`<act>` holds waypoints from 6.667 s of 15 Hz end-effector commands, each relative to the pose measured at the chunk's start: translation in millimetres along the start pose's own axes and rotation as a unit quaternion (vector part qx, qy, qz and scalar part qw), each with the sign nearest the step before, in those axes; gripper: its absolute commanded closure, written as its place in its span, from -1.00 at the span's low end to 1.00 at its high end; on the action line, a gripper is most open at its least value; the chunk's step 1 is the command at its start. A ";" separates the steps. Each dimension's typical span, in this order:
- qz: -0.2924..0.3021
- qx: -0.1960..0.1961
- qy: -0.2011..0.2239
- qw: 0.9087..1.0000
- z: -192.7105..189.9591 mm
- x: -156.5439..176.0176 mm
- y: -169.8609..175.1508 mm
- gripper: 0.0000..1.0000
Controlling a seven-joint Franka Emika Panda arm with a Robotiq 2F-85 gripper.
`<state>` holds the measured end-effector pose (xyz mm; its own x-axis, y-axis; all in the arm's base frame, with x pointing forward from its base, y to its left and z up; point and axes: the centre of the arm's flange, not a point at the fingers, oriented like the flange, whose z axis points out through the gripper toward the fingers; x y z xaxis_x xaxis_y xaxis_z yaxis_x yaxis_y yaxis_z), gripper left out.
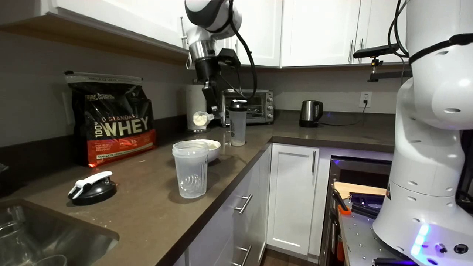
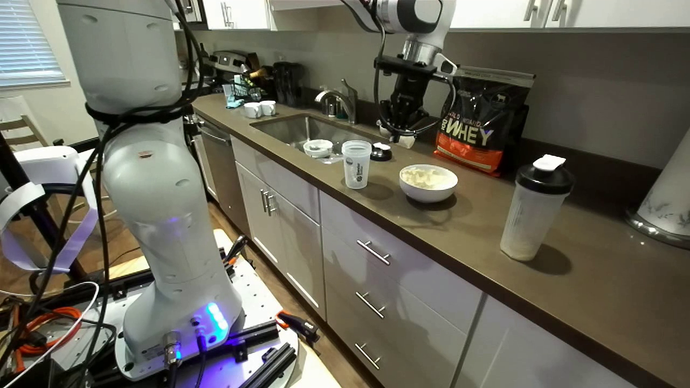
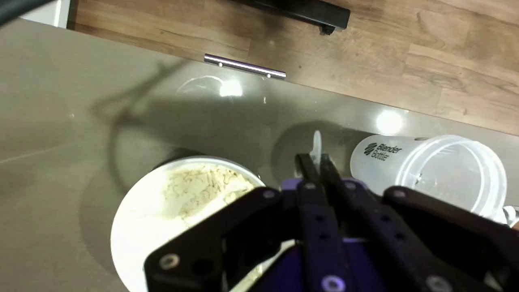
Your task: Take one scoop of whey powder from the bowl and put it in the cup on the left
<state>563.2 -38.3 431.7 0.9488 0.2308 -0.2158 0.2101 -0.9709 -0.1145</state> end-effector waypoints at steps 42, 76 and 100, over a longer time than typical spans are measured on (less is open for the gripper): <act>-0.134 -0.101 0.035 0.985 24.3 -9.5 -118.4 0.98; -0.179 -0.177 0.087 0.964 41.8 -34.1 -143.4 0.98; -0.190 -0.219 0.111 0.951 54.9 -41.1 -148.4 0.98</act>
<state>490.4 99.2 400.8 0.7972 0.6015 -0.0517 0.5943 -0.7669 0.2424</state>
